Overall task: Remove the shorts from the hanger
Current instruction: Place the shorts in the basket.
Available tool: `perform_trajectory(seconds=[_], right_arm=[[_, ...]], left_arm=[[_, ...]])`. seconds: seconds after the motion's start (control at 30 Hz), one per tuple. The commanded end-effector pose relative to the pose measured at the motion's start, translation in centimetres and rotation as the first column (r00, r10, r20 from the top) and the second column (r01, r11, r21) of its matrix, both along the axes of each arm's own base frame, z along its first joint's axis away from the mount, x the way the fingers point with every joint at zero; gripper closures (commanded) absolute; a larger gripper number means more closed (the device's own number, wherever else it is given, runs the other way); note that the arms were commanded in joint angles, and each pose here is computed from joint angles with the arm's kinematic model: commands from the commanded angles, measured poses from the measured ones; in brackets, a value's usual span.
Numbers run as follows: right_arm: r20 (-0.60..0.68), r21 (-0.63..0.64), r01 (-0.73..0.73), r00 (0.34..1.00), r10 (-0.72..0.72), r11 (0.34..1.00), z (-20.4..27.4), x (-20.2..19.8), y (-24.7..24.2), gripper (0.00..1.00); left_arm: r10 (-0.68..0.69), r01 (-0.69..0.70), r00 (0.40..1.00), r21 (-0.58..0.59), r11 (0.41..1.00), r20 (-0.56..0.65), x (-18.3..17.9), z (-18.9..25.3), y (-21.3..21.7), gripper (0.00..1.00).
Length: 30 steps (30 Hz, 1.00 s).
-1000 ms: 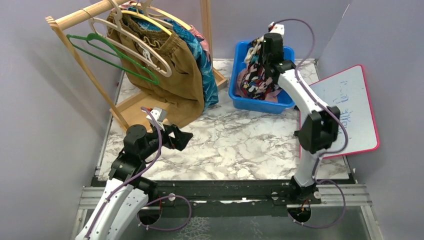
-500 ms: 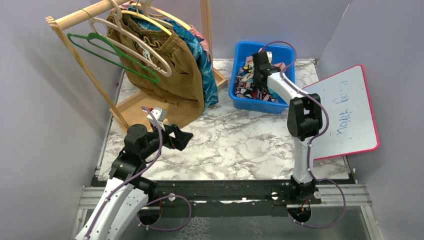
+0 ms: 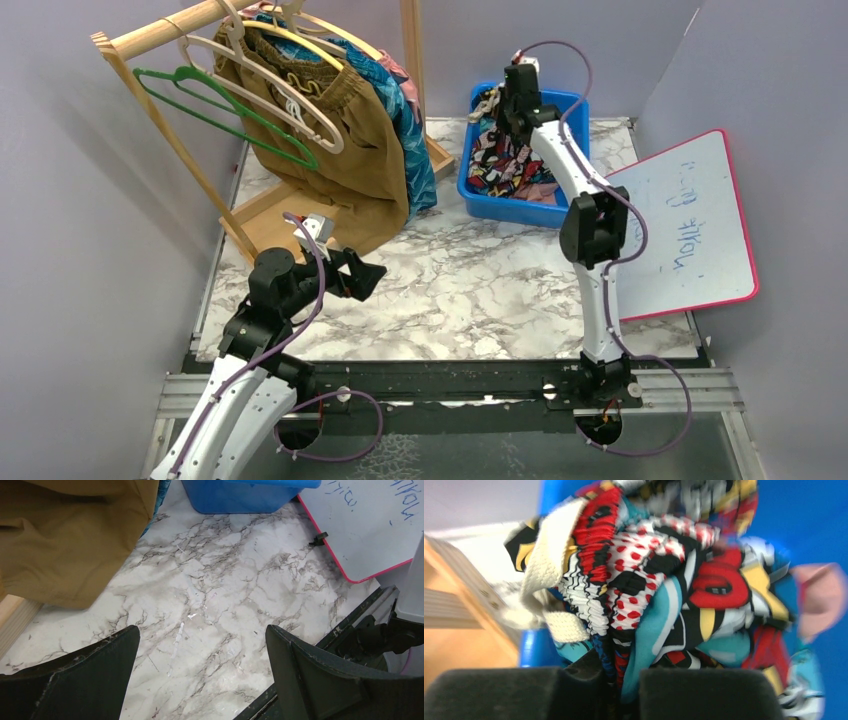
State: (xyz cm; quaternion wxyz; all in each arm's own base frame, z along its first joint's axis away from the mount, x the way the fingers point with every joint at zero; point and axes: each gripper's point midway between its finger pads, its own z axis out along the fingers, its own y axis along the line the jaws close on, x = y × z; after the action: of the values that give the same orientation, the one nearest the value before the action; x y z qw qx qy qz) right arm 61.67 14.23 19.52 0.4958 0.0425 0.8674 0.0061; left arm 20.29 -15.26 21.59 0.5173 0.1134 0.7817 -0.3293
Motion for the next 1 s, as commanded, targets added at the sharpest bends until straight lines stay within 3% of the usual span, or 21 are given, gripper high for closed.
perform_trajectory(seconds=[0.0, 0.17, 0.27, 0.37, 0.43, 0.67, 0.83, 0.97], right_arm=[[-0.317, 0.005, -0.076, 0.946, 0.074, 0.997, -14.4, -2.8, 1.3, 0.86], [-0.410, -0.016, -0.081, 0.910, 0.067, 0.997, -18.5, -5.0, 0.6, 0.74], [-0.373, -0.039, -0.083, 0.926, 0.062, 0.996, -16.2, -5.0, 0.1, 0.53], [-0.304, -0.040, -0.084, 0.950, 0.068, 0.996, -11.9, -4.9, -0.1, 0.41], [-0.237, -0.024, -0.099, 0.967, 0.091, 0.995, -8.0, -5.0, 0.1, 0.25], [-0.030, 0.051, -0.193, 0.980, 0.195, 0.980, 2.0, -7.6, 1.0, 0.15], [0.010, 0.110, -0.238, 0.971, 0.239, 0.965, 4.9, -10.3, 1.6, 0.14], [0.109, 0.234, -0.370, 0.929, 0.354, 0.899, 6.6, -14.7, 3.7, 0.14]], left_arm=[[0.032, -0.031, 0.999, -0.005, 0.999, 0.028, 0.4, 0.7, 0.4, 0.01], [0.032, -0.032, 0.999, -0.007, 0.999, 0.031, 0.3, 0.8, 0.5, 0.01], [0.028, -0.027, 0.999, -0.007, 1.000, 0.031, 0.3, 0.8, 0.4, 0.01], [0.026, -0.026, 0.999, -0.008, 1.000, 0.031, 0.3, 0.8, 0.4, 0.01], [0.027, -0.026, 0.999, -0.009, 1.000, 0.034, 0.3, 0.9, 0.4, 0.01], [0.025, -0.025, 0.999, -0.009, 1.000, 0.034, 0.3, 0.9, 0.4, 0.01], [0.024, -0.023, 0.999, -0.009, 1.000, 0.035, 0.2, 0.9, 0.4, 0.01], [0.027, -0.027, 0.999, -0.009, 1.000, 0.035, 0.3, 0.9, 0.4, 0.01]])
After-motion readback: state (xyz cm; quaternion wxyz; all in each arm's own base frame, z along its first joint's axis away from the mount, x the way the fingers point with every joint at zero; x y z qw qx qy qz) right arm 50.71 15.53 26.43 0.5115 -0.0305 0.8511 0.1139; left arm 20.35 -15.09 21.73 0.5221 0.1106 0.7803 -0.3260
